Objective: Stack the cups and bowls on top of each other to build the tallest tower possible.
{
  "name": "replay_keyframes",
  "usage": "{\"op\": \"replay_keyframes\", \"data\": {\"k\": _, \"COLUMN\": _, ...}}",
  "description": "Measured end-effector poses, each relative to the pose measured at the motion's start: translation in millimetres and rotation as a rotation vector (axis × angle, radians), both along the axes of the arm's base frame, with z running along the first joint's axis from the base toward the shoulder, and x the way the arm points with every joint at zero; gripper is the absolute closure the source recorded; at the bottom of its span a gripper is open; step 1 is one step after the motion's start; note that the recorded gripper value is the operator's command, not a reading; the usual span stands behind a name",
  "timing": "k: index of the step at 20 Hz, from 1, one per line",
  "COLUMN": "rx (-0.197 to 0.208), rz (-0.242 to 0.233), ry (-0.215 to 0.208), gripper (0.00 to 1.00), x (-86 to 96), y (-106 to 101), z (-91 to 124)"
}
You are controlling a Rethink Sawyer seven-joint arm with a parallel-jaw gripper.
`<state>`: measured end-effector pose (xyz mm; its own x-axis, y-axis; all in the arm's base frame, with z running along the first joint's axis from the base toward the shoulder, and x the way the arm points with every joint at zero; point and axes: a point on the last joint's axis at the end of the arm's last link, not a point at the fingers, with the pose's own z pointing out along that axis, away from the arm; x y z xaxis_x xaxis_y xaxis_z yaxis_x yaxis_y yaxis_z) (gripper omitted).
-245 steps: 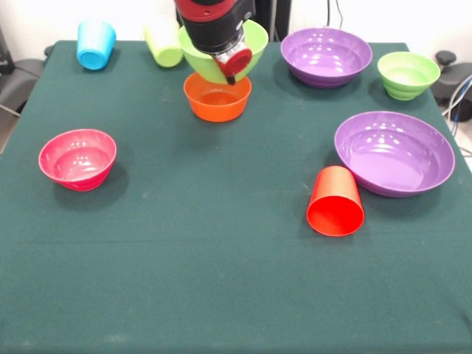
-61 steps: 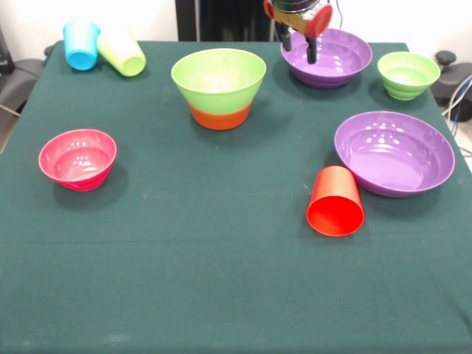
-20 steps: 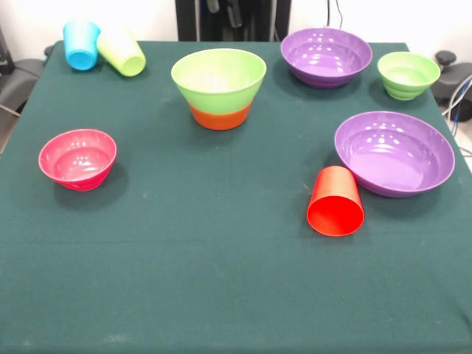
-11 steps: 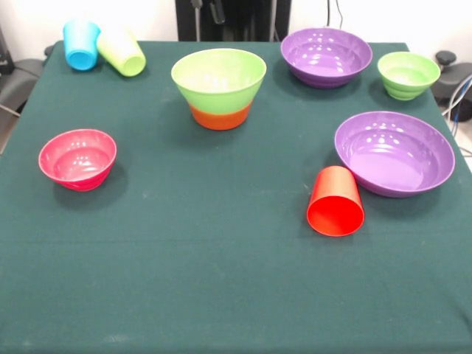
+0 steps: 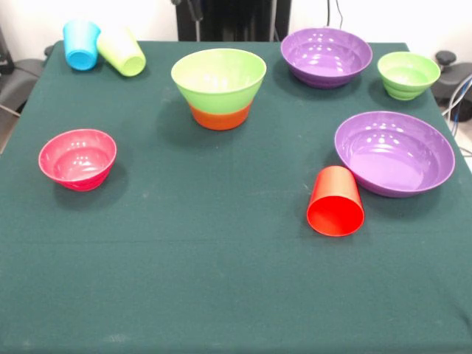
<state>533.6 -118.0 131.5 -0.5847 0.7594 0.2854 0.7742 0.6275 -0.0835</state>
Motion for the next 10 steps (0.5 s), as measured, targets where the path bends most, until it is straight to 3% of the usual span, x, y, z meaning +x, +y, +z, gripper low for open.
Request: {"op": "replay_keyframes", "data": {"k": 10, "rx": 0.016, "rz": -0.016, "ry": 0.024, "gripper": 0.0, "x": 8.7, "y": -30.8, "z": 3.7}}
